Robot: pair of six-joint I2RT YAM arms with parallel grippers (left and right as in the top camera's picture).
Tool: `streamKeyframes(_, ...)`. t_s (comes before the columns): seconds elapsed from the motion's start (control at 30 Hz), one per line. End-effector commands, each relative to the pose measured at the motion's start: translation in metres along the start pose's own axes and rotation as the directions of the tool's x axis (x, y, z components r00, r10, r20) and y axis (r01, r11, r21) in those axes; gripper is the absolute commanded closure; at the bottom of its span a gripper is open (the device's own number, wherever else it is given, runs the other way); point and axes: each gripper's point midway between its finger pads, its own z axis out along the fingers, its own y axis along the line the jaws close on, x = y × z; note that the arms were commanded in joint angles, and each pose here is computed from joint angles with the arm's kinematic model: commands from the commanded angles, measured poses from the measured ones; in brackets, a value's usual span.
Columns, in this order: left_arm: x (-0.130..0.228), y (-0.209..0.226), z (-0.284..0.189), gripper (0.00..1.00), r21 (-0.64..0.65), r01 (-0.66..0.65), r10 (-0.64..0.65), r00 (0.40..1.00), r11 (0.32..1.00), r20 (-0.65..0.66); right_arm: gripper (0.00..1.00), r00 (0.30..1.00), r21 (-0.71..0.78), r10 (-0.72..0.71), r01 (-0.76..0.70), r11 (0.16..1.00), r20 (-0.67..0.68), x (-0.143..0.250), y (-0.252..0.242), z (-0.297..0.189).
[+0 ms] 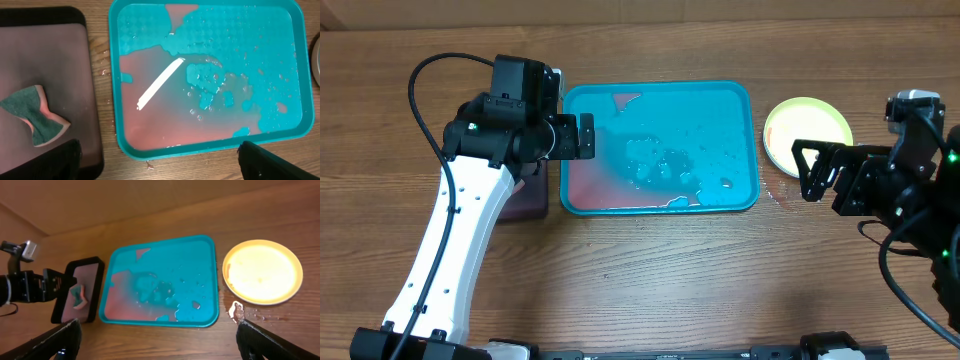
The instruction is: Clean dirty plates on tray and stack at the side
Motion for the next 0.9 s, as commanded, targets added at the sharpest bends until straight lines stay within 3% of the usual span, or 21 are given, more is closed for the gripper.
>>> streamKeyframes(0.0,-0.005,-0.001,-0.002,0.00,-0.002,0.000,0.000,1.000,1.000,0.014,0.00,1.000,0.046,-0.002,0.002,0.999,0.009,-0.002,-0.007,-0.003)
streamKeyframes(0.47,-0.005,-0.001,-0.002,0.00,-0.003,0.000,0.000,1.000,1.000,0.015,0.00,0.999,0.080,0.011,-0.008,0.997,-0.035,0.003,-0.014,0.006)
streamKeyframes(0.67,-0.005,-0.001,-0.002,0.00,-0.002,0.000,0.000,1.000,1.000,0.014,0.00,0.991,0.055,-0.040,0.033,0.998,0.130,-0.026,-0.012,0.016)
streamKeyframes(0.87,-0.005,-0.001,-0.002,0.00,-0.002,0.000,0.000,1.000,1.000,0.015,0.00,0.929,0.053,-0.200,0.194,0.980,0.310,-0.025,-0.016,0.031)
